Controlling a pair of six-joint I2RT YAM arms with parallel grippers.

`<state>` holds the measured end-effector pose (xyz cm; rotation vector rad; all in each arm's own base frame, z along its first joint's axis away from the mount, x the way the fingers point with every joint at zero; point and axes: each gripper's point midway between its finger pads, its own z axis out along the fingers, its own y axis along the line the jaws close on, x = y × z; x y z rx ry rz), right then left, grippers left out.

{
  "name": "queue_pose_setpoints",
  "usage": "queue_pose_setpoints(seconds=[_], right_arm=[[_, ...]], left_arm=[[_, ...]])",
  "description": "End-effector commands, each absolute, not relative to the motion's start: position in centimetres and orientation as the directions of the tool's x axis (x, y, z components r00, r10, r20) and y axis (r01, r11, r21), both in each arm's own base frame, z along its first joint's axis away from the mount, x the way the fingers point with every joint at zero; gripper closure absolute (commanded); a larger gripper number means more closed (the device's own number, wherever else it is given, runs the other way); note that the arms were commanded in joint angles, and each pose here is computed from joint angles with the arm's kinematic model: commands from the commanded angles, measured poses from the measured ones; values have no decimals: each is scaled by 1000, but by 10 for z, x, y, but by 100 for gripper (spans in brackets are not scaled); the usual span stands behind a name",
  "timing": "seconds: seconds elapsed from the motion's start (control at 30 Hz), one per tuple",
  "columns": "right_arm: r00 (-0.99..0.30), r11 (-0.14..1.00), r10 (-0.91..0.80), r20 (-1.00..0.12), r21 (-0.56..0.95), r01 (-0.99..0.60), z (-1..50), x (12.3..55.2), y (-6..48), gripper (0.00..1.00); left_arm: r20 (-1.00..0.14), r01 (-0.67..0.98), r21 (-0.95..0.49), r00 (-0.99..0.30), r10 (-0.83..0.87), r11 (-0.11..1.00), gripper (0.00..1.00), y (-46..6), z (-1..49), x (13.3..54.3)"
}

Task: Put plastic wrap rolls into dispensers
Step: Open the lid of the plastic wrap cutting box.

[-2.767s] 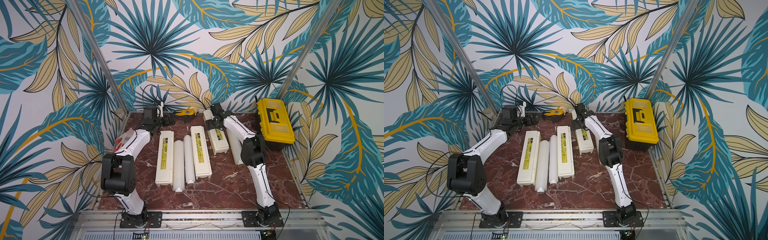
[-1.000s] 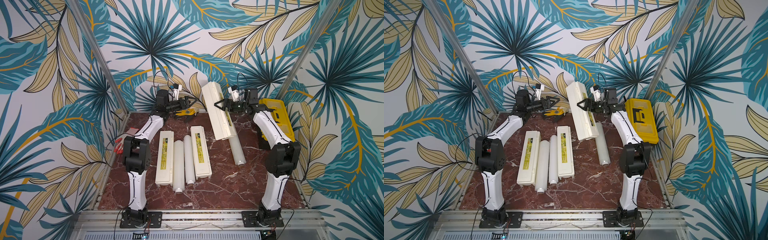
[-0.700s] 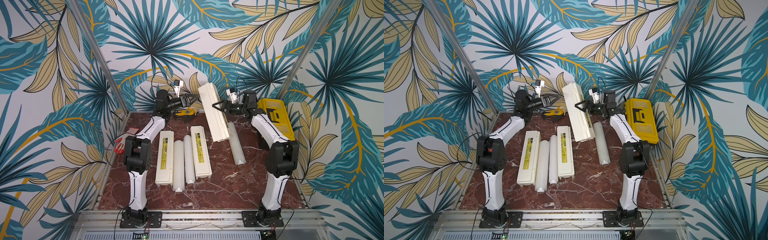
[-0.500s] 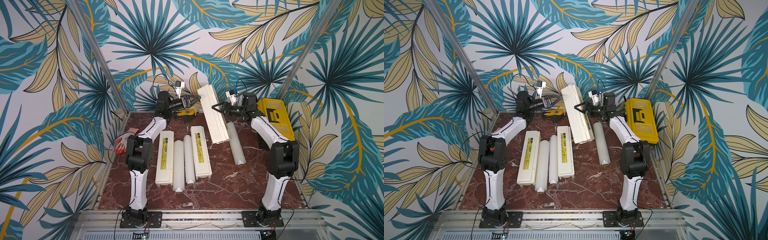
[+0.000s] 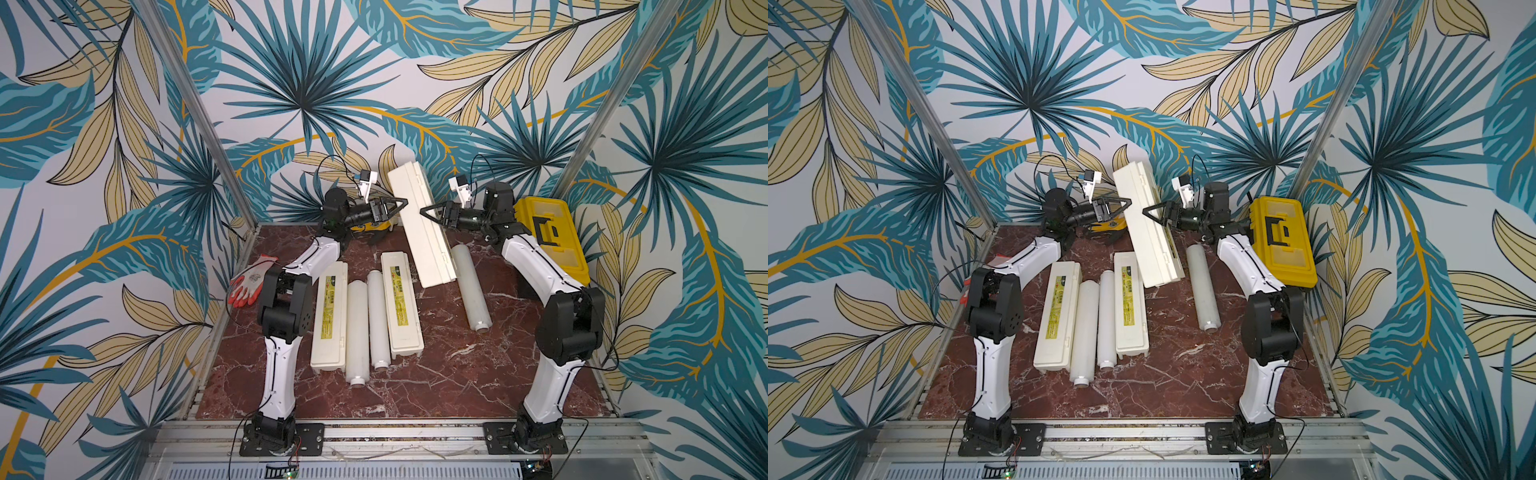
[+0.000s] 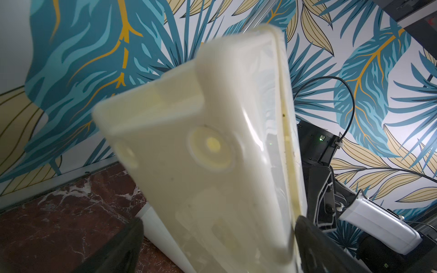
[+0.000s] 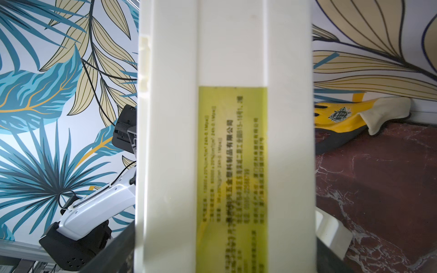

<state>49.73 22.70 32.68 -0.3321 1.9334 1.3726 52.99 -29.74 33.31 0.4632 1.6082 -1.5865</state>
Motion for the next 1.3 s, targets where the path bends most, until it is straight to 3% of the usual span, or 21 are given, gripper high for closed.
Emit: queue_pose_setpoints(seconds=[0.0,0.17,0.3,0.4,0.67,0.73,1.27], right_arm=[[-657,307,149,-739,666,-680,352,475,242,36],[-686,246,124,-717,692,-679,349,468,251,37],[-700,243,108,-706,702,-670,342,466,257,37],[-700,243,90,-709,697,-675,340,463,263,37],[-696,259,64,-716,685,-681,334,462,269,39],[-695,259,59,-717,683,-683,333,462,269,39],[-747,363,23,-665,702,-613,301,474,271,43]], left_arm=[[-791,795,-597,-561,-244,106,1,-306,353,507],[-792,798,-594,-559,-244,102,0,-307,354,509],[-784,788,-604,-561,-265,118,15,-304,352,519],[-759,765,-635,-591,-273,110,16,-308,346,525],[-728,704,-683,-634,-261,196,7,-318,323,532],[-724,694,-689,-644,-249,208,0,-322,318,531],[-640,547,-736,-754,-146,398,0,-346,261,524]])
